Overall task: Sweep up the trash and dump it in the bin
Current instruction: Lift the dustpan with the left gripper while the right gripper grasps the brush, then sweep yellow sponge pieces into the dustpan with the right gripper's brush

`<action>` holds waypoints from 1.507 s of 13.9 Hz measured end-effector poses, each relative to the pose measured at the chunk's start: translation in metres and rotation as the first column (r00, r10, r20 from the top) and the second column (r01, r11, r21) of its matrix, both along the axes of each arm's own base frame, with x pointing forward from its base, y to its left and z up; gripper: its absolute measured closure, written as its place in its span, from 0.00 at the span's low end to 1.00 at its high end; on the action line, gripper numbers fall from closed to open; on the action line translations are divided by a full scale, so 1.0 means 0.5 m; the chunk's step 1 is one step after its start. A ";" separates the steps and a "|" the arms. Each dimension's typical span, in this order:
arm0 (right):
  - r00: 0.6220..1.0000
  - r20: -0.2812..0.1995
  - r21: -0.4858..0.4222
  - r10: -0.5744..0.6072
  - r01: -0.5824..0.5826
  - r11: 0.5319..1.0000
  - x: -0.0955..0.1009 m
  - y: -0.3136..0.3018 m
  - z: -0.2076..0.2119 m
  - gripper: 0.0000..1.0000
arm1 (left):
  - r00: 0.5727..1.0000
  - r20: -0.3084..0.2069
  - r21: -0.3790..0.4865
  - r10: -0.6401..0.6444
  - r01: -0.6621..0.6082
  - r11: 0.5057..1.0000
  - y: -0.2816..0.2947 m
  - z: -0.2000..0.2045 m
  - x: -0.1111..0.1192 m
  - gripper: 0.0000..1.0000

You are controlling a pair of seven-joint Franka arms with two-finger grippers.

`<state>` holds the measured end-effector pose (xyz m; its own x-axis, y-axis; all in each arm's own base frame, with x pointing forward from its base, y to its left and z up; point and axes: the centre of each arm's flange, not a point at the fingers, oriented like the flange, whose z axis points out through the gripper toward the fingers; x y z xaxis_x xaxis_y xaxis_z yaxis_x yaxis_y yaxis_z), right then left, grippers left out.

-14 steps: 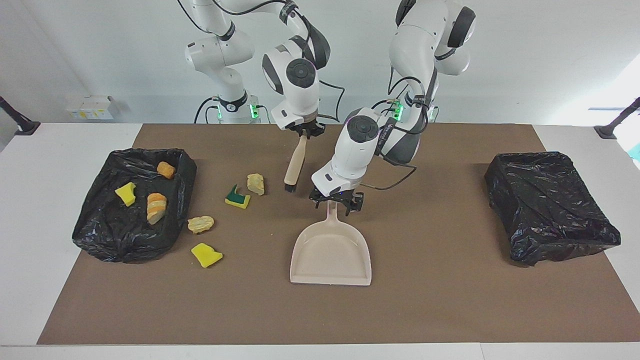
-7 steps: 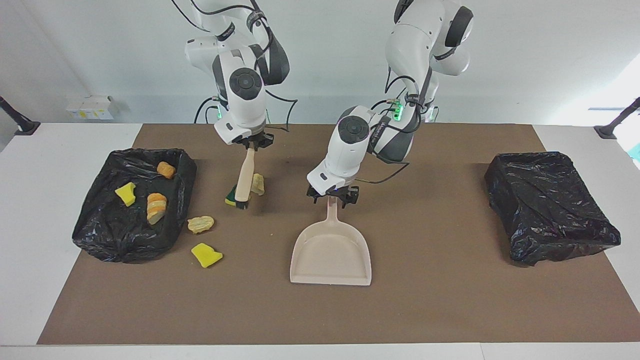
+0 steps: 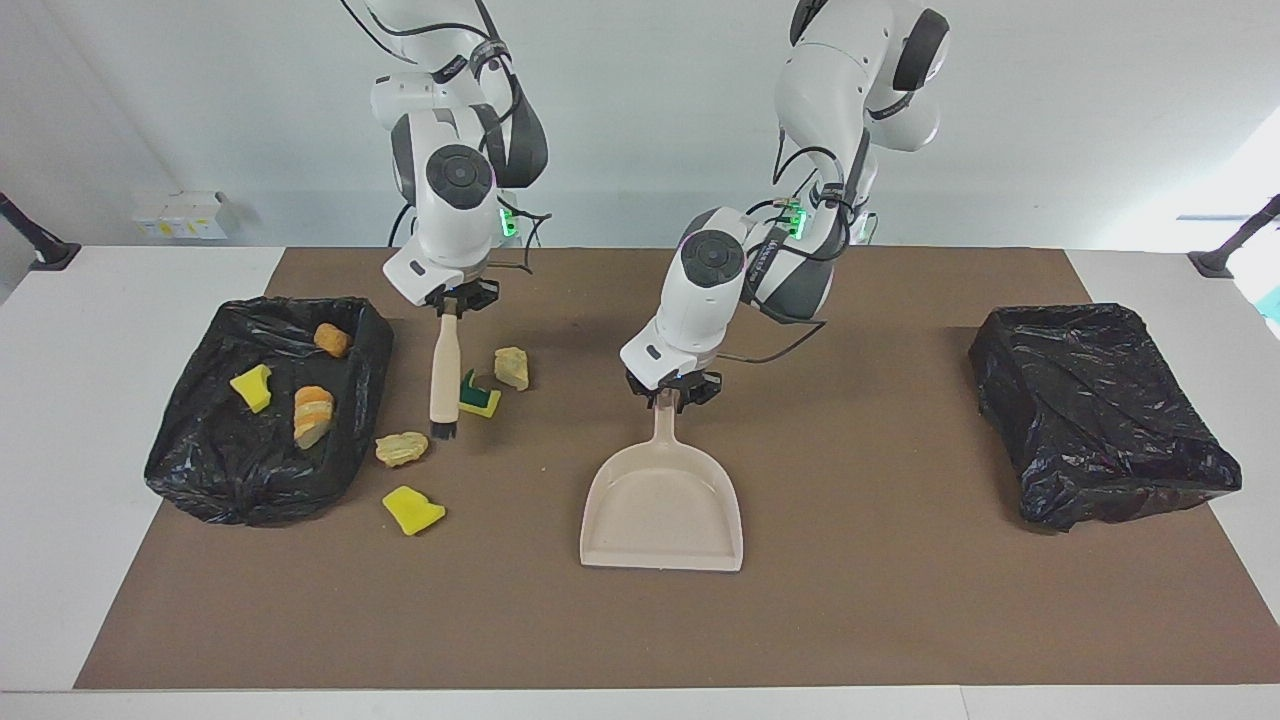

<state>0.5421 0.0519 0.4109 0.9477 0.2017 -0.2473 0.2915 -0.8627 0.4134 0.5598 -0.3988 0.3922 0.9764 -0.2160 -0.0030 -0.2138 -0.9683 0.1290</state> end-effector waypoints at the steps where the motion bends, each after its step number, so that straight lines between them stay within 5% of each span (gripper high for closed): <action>1: 1.000 0.003 -0.018 0.014 -0.014 1.000 0.020 -0.012 -0.014 0.74 | 1.000 0.009 -0.003 -0.027 0.027 1.000 0.011 0.015 0.005 0.69; 7: 0.998 -0.011 -0.023 0.060 -0.060 0.998 0.081 -0.040 -0.123 0.74 | 0.925 -0.011 0.010 -0.380 0.380 0.925 0.134 0.078 0.033 0.69; 11: 0.997 -0.024 -0.009 0.076 -0.076 0.997 0.084 -0.024 -0.150 0.74 | 0.717 -0.013 0.013 -0.697 0.697 0.717 0.210 0.055 0.058 0.69; 15: 0.998 -0.044 0.083 0.046 -0.042 0.996 0.068 0.029 -0.160 0.74 | 0.637 -0.042 0.011 -0.769 0.770 0.638 0.217 0.033 0.035 0.69; 21: 0.997 -0.072 0.201 -0.002 0.016 0.979 0.050 0.091 -0.162 0.74 | 0.459 -0.045 0.042 -0.887 0.888 0.457 0.236 0.007 -0.001 0.69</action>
<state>0.5669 0.0973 0.3297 0.9312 0.2460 -0.2691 0.3059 -0.9288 0.2092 0.5593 -0.2810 0.3957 0.2565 -0.9649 -0.0560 -0.9604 -0.2610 0.0978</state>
